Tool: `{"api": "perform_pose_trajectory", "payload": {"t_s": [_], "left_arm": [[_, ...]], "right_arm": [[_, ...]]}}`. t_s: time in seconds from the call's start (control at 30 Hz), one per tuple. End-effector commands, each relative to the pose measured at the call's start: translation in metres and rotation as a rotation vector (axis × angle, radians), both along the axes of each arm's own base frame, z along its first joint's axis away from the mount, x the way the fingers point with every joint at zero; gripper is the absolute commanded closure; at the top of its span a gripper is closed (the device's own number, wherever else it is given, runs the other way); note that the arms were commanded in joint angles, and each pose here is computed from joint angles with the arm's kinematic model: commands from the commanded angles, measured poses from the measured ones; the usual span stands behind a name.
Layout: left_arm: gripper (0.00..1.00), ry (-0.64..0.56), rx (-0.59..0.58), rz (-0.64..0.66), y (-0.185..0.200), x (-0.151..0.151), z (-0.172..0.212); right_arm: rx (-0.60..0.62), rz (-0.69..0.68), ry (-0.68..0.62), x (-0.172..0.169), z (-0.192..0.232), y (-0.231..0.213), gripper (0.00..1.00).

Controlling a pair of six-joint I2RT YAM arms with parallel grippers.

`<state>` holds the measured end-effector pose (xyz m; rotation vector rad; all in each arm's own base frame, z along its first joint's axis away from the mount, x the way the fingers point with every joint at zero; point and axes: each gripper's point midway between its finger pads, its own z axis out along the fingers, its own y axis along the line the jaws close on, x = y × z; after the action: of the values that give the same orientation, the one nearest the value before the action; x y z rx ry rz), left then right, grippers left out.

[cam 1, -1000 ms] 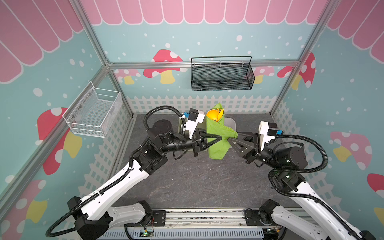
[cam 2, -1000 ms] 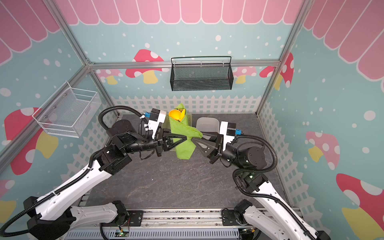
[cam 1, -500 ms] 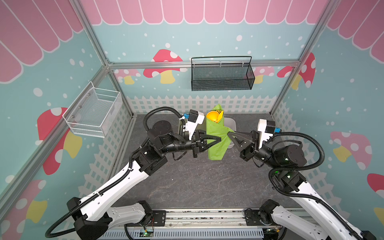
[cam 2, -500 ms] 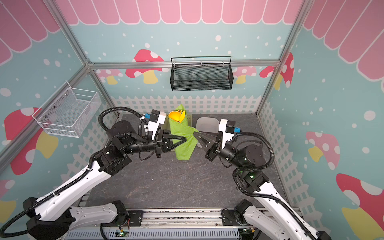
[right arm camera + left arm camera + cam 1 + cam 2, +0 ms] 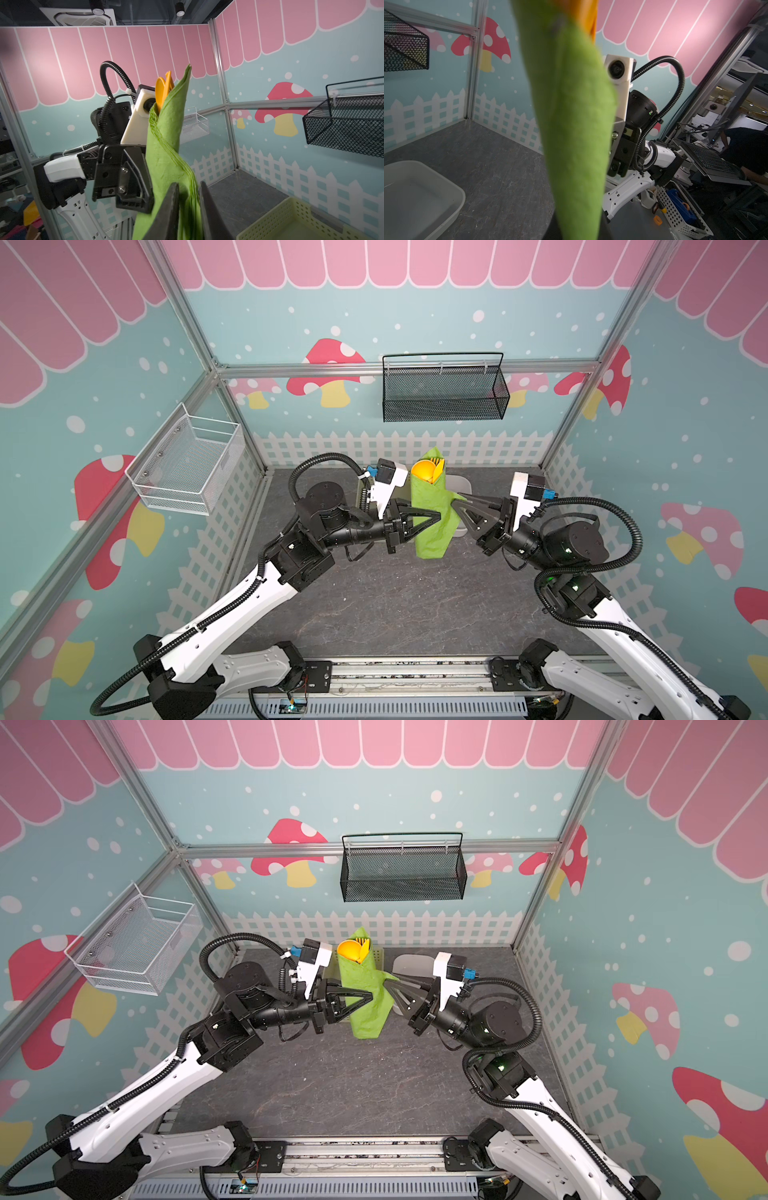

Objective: Place the utensils on the paper napkin and roll it up

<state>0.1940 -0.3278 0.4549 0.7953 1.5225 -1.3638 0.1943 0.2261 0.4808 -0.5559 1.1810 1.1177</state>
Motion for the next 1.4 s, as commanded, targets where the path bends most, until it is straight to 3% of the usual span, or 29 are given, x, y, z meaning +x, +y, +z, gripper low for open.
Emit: {"api": "perform_pose_trajectory", "payload": {"t_s": [0.0,0.17,0.47,0.8,1.37], "left_arm": [[0.98,0.005,0.057,0.128,0.008,0.019,-0.004],[0.99,0.038,0.104,0.218,0.01,0.038,-0.016],[1.0,0.026,0.08,0.098,-0.002,0.023,-0.013],[1.0,-0.001,0.036,-0.021,-0.006,0.002,-0.003],[1.0,-0.01,-0.004,-0.107,-0.008,-0.012,0.005]], "right_arm": [[0.027,-0.047,-0.063,-0.013,0.017,-0.016,0.71],[0.01,-0.087,-0.069,-0.015,0.015,-0.024,0.59],[-0.11,0.123,-0.087,-0.028,-0.007,0.01,0.67],[-0.167,0.1,-0.051,-0.018,-0.023,0.014,0.73],[-0.197,0.131,-0.069,-0.023,-0.026,0.017,0.65]]}}
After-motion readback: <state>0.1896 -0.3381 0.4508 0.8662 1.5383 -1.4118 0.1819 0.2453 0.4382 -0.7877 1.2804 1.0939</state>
